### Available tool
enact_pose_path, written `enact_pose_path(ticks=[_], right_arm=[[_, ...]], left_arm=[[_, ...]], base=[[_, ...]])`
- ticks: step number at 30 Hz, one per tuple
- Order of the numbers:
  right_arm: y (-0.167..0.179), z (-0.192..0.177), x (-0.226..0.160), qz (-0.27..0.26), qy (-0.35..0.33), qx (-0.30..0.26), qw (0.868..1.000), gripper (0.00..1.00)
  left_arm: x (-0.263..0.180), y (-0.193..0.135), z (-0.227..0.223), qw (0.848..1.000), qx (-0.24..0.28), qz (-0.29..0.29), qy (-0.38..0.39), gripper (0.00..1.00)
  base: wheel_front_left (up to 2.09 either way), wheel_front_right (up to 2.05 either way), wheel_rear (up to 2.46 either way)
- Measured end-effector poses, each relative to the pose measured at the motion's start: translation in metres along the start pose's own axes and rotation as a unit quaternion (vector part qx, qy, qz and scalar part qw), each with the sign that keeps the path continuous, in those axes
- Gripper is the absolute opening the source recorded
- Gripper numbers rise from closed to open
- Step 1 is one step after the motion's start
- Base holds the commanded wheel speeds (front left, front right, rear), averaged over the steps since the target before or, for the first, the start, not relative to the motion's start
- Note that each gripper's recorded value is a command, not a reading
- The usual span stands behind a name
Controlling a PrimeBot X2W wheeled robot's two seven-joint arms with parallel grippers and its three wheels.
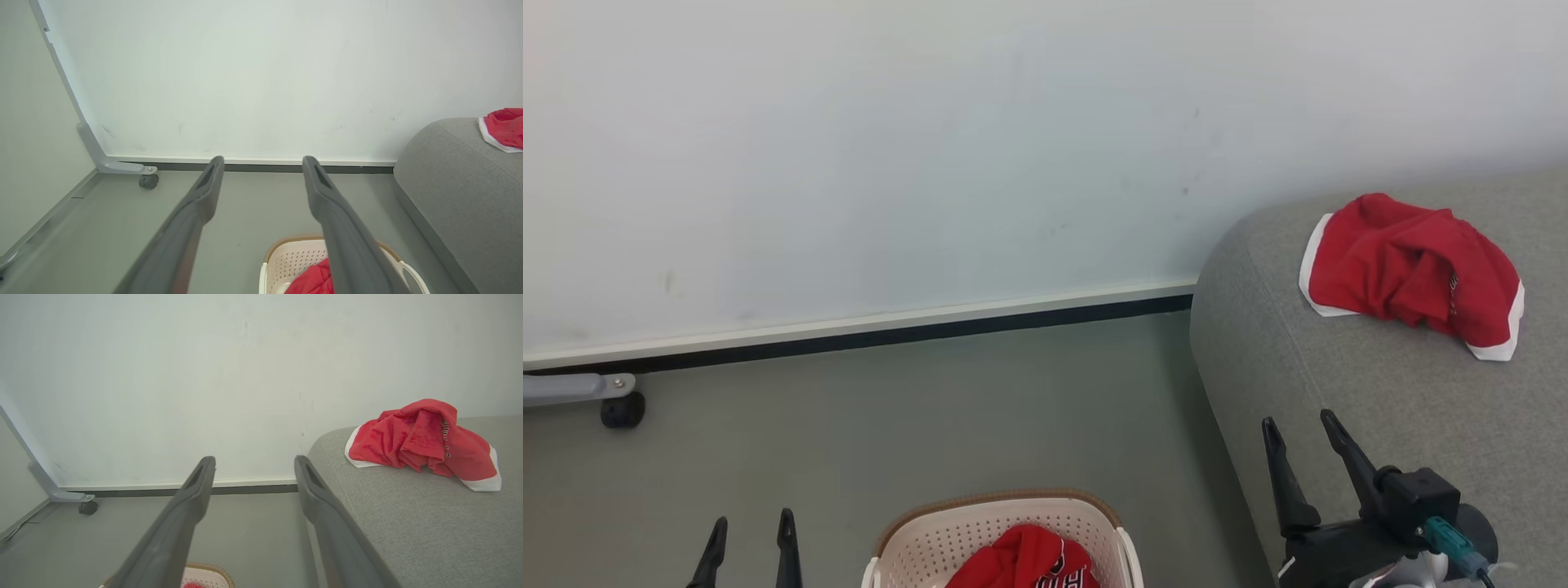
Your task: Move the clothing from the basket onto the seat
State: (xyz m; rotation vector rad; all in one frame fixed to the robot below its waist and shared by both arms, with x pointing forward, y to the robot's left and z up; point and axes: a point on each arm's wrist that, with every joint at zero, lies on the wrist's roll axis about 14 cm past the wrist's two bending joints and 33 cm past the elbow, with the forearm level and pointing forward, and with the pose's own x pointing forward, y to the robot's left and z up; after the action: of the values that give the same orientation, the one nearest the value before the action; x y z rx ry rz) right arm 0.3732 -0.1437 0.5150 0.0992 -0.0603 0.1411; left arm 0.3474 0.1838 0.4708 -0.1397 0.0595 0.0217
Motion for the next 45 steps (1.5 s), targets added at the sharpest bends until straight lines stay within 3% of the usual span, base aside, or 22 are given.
enact_pose_path(ticks=[17, 24, 29, 36, 45], right_arm=[[0.005, 0.017, -0.015, 0.004, -0.032, 0.002, 0.999, 1.0], [-0.011, 0.021, -0.011, -0.013, -0.037, -0.007, 0.999, 1.0], [-0.022, 0.024, -0.004, -0.024, -0.041, -0.014, 0.999, 1.0], [-0.042, 0.03, 0.022, -0.037, -0.051, -0.035, 0.997, 1.0], [-0.058, 0.039, 0.057, -0.04, -0.07, -0.06, 0.995, 1.0]], left_arm=[[-0.015, 0.009, 0.011, 1.0, 0.0, 0.017, -0.022, 1.0], [-0.01, -0.002, 0.003, 1.0, 0.005, 0.0, -0.008, 1.0], [0.004, -0.019, -0.003, 0.999, 0.017, -0.029, 0.002, 1.0], [0.044, -0.065, -0.02, 0.993, 0.039, -0.107, 0.037, 1.0], [0.08, -0.111, -0.064, 0.981, 0.025, -0.157, 0.108, 1.0]], base=[[0.0, 0.0, 0.0], [0.0, 0.0, 0.0], [0.0, 0.0, 0.0], [0.0, 0.0, 0.0], [0.0, 0.0, 0.0]])
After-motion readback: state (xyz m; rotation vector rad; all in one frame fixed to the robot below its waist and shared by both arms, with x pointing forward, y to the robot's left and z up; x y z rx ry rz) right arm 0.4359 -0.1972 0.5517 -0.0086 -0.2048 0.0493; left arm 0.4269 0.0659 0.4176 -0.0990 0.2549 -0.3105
